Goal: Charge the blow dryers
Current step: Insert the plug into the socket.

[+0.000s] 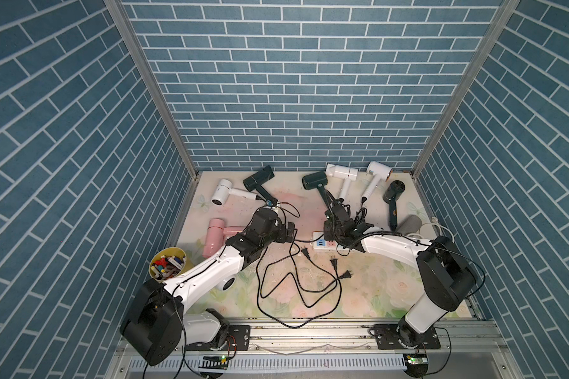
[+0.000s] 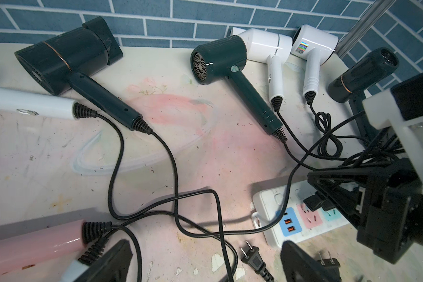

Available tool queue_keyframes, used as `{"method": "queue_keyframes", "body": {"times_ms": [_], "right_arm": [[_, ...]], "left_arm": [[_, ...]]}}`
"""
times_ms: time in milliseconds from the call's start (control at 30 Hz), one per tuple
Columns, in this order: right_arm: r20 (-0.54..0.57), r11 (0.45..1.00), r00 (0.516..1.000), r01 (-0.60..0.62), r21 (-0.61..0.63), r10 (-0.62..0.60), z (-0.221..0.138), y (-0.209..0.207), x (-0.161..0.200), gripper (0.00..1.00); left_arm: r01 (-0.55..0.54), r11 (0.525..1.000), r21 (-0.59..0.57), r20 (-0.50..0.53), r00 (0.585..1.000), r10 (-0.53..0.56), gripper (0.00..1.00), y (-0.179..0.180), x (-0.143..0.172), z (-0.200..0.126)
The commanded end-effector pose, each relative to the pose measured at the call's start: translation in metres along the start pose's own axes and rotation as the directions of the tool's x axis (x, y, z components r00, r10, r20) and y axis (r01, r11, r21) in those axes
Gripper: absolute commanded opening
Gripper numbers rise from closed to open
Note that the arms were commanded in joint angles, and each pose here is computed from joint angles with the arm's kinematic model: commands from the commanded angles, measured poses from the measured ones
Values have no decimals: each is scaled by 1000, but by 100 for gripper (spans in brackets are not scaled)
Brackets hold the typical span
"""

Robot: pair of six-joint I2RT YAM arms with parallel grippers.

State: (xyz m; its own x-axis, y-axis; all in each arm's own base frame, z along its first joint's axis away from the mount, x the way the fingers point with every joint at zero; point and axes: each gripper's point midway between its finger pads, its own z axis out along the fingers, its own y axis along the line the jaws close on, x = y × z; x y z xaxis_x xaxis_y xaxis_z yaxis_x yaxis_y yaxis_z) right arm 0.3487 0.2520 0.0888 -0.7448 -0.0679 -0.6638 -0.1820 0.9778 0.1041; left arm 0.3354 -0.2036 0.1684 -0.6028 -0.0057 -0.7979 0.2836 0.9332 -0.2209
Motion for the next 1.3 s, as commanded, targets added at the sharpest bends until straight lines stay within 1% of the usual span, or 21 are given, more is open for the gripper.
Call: {"method": "queue_keyframes", "body": {"times_ms": [0,233,433,733,1267], "right_arm": [[-14,999,1000,15,37,-15,-7,-6,9,0],[-12,997,1000,24,76,-23,-9,-12,15,0],[1,995,1000,24,96,-24,-11,-16,13,0],[24,998,999,20,66,-21,-8,-7,5,0],[49,996,998,46,76,-50,-4,-4,-8,0]], "left_arm": [[-1,1000,0,0,1000,1,99,2,3,2],[-1,1000,5,1,1000,1,100,1,3,2],[-1,1000,6,0,1000,1,99,1,3,3],[-3,1000,9,4,1000,3,99,1,3,2],[-5,1000,14,3,1000,5,99,0,3,2]]}}
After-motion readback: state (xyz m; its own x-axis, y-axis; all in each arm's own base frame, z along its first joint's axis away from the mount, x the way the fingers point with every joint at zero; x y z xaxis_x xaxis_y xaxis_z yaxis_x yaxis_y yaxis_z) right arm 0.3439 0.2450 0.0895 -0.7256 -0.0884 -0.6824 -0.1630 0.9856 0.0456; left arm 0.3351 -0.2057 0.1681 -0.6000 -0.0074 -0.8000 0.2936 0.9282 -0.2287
